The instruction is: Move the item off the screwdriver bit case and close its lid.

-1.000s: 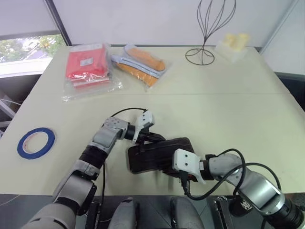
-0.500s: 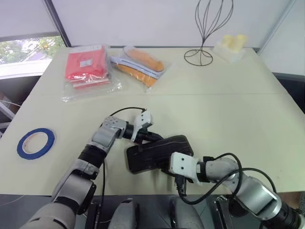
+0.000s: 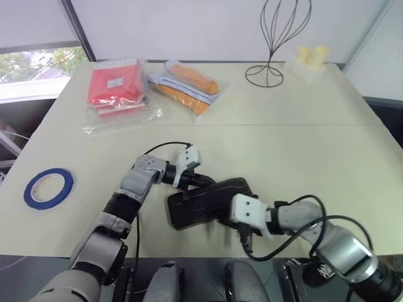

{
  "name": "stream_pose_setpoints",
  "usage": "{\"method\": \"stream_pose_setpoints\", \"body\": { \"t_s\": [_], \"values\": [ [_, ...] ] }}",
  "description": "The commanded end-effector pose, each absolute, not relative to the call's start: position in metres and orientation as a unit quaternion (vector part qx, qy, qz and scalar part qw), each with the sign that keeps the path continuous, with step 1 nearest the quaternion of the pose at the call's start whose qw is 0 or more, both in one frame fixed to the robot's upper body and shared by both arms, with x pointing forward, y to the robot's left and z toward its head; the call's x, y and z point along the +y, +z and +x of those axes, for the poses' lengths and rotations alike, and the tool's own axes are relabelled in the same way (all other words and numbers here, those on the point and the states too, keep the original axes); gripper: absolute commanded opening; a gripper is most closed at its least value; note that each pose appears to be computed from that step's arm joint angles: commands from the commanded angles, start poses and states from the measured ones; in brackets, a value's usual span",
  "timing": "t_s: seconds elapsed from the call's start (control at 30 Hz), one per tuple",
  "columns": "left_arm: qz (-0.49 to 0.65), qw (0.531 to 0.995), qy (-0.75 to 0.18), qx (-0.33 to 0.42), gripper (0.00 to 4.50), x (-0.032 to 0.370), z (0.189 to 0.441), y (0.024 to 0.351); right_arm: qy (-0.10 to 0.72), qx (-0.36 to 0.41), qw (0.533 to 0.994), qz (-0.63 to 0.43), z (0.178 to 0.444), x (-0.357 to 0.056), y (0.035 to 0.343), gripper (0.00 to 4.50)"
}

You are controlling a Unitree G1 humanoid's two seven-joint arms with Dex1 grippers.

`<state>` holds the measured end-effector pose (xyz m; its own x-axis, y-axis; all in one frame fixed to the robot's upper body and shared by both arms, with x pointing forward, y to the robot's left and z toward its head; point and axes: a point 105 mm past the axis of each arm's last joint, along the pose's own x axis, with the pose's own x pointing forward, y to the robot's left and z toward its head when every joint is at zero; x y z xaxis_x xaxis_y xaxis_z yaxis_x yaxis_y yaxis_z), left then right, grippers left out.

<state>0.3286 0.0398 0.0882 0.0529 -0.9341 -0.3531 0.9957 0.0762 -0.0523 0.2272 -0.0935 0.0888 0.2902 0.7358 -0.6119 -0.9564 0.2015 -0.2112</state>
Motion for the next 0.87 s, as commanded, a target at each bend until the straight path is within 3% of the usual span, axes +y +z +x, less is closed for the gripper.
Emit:
{"method": "stream_pose_setpoints", "body": {
  "t_s": [0.03, 0.2, 0.3, 0.43, 0.67, 0.87],
  "values": [
    [0.082, 0.737, -0.658, 0.130, 0.00, 0.040, 0.337, 0.099, 0.602, 0.164, 0.734, -0.268, 0.215, -0.094, 0.121, 0.09],
    [0.071, 0.768, -0.629, 0.098, 0.00, 0.048, 0.350, 0.121, 0.636, 0.171, 0.708, -0.256, 0.200, -0.105, 0.136, 0.09],
    [0.056, 0.794, -0.602, 0.062, 0.00, 0.072, 0.352, 0.151, 0.628, 0.164, 0.712, -0.270, 0.209, -0.123, 0.161, 0.09],
    [0.045, 0.812, -0.580, 0.052, 0.00, 0.093, 0.332, 0.165, 0.595, 0.147, 0.730, -0.302, 0.231, -0.146, 0.185, 0.09],
    [0.029, 0.823, -0.562, 0.079, 0.00, 0.115, 0.278, 0.168, 0.554, 0.139, 0.746, -0.344, 0.257, -0.173, 0.194, 0.09],
    [0.021, 0.845, -0.527, 0.088, 0.00, 0.123, 0.263, 0.165, 0.546, 0.130, 0.750, -0.350, 0.263, -0.176, 0.194, 0.09]
  ]
}}
